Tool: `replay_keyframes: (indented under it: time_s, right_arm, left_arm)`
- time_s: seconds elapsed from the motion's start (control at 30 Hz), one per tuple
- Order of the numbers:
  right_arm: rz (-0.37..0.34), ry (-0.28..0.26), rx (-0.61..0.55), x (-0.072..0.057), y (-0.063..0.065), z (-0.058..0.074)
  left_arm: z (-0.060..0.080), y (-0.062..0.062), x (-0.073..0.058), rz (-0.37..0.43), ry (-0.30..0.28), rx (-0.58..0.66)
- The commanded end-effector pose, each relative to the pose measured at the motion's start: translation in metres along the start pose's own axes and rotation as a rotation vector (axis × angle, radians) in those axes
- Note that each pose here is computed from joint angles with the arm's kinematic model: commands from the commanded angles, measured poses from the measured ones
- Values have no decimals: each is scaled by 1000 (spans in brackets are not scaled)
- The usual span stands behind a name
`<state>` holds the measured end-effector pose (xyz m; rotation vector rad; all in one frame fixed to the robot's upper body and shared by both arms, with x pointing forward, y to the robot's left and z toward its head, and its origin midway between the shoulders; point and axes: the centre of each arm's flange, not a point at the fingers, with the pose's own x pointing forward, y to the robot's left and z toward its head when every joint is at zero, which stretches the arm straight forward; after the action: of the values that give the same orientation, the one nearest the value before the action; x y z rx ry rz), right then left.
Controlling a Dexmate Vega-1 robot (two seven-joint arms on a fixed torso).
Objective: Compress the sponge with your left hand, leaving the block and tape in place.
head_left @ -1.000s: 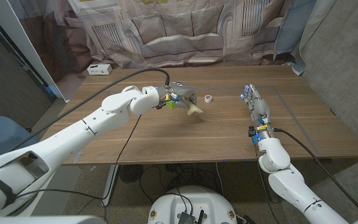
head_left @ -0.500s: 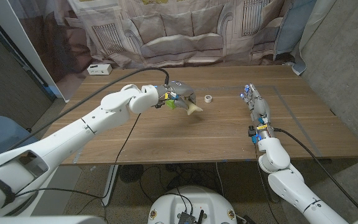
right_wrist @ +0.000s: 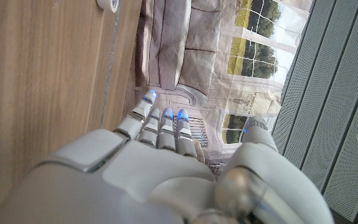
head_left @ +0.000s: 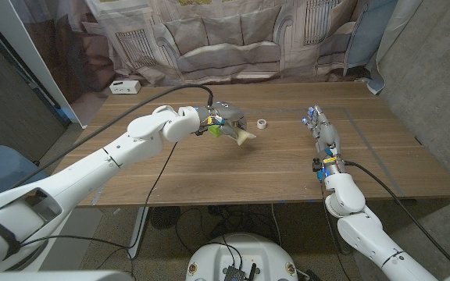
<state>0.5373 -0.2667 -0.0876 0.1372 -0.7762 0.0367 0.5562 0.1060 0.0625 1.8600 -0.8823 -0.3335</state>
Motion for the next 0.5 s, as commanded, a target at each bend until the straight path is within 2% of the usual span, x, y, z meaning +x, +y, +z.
replay_keyframes:
  time_s: [0.03, 0.5]
  right_arm:
    - [-3, 3, 1, -2, -2, 0]
    - [1, 0, -3, -3, -3, 1]
  left_arm:
    - [3, -2, 2, 9, -8, -10]
    - [7, -1, 1, 12, -7, -19]
